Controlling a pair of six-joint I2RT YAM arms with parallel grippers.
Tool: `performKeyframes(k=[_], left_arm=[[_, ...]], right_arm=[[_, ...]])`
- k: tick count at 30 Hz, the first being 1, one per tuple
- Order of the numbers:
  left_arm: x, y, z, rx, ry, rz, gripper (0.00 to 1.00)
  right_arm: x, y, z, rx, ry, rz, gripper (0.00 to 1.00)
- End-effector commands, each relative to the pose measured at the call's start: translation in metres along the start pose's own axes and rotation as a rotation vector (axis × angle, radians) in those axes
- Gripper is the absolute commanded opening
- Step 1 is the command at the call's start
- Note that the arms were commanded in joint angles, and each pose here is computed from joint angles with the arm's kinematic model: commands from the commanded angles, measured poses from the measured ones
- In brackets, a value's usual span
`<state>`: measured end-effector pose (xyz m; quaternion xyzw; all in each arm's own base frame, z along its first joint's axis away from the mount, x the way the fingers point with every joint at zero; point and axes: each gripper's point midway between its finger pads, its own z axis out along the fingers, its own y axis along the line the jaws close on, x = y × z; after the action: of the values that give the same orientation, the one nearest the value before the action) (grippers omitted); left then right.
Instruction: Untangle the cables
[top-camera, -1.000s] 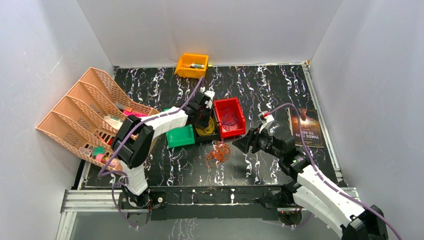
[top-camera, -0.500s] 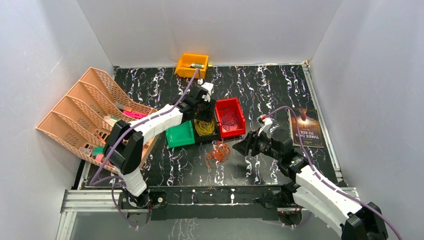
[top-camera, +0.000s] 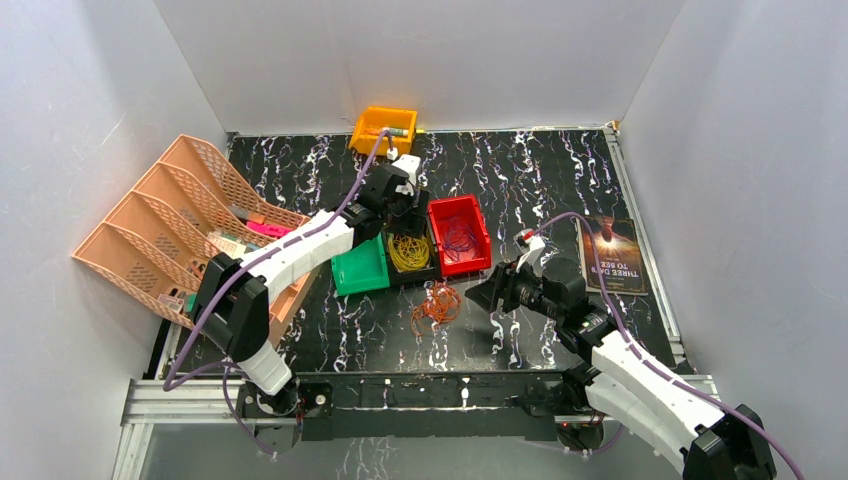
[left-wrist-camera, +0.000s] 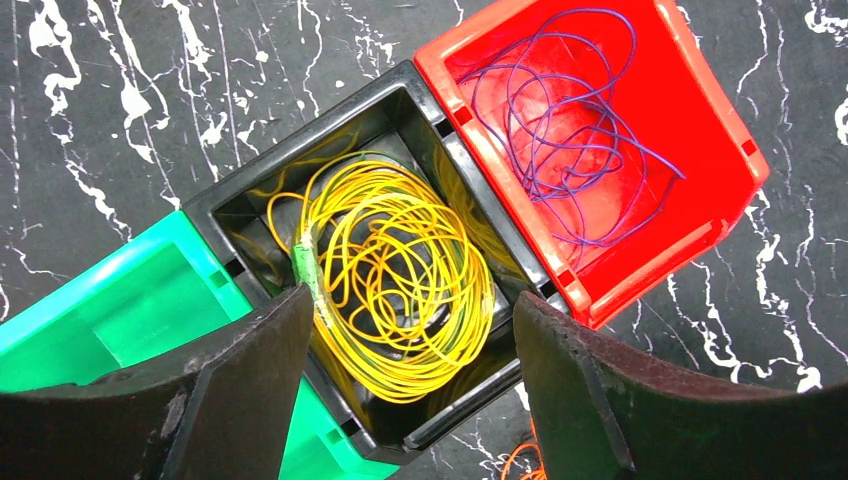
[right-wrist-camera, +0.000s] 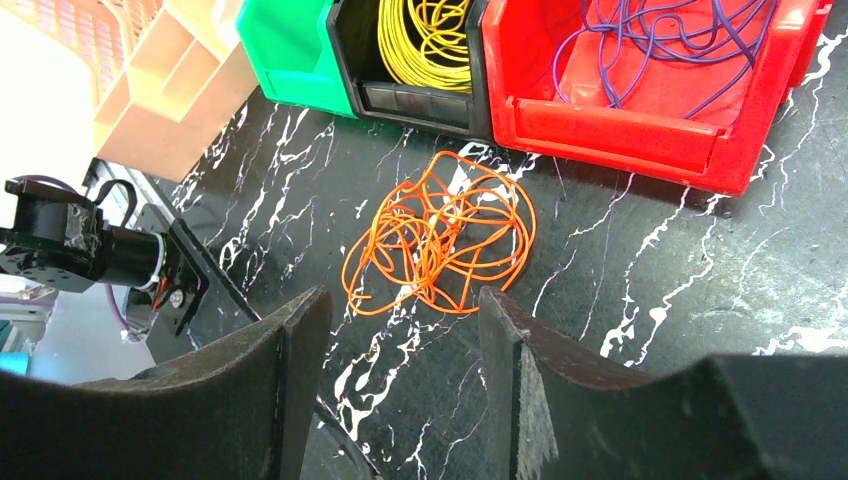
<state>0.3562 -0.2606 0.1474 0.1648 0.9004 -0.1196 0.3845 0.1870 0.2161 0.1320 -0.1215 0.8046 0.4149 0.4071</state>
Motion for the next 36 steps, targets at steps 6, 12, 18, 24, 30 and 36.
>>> performKeyframes(k=[6, 12, 18, 24, 30, 36], left_arm=[[-0.033, 0.018, -0.007, -0.024, -0.059, 0.048, 0.64], [-0.026, 0.024, 0.011, 0.01, -0.02, 0.044, 0.42], [-0.022, 0.03, 0.027, 0.027, 0.006, 0.046, 0.28], [-0.016, 0.033, 0.038, 0.034, 0.034, 0.044, 0.08], [-0.01, 0.026, 0.038, 0.076, 0.054, 0.04, 0.0], [-0.001, 0.016, 0.034, 0.121, 0.076, 0.016, 0.0]], right_arm=[[-0.014, 0.007, -0.002, -0.019, -0.053, -0.02, 0.64], [-0.015, 0.007, -0.003, -0.015, -0.058, -0.024, 0.64], [-0.014, 0.007, -0.003, -0.013, -0.055, -0.025, 0.64], [-0.014, 0.006, -0.003, -0.009, -0.056, -0.026, 0.64], [-0.013, 0.005, -0.002, -0.008, -0.051, -0.023, 0.64], [-0.011, 0.005, 0.0, -0.015, -0.04, -0.017, 0.64]])
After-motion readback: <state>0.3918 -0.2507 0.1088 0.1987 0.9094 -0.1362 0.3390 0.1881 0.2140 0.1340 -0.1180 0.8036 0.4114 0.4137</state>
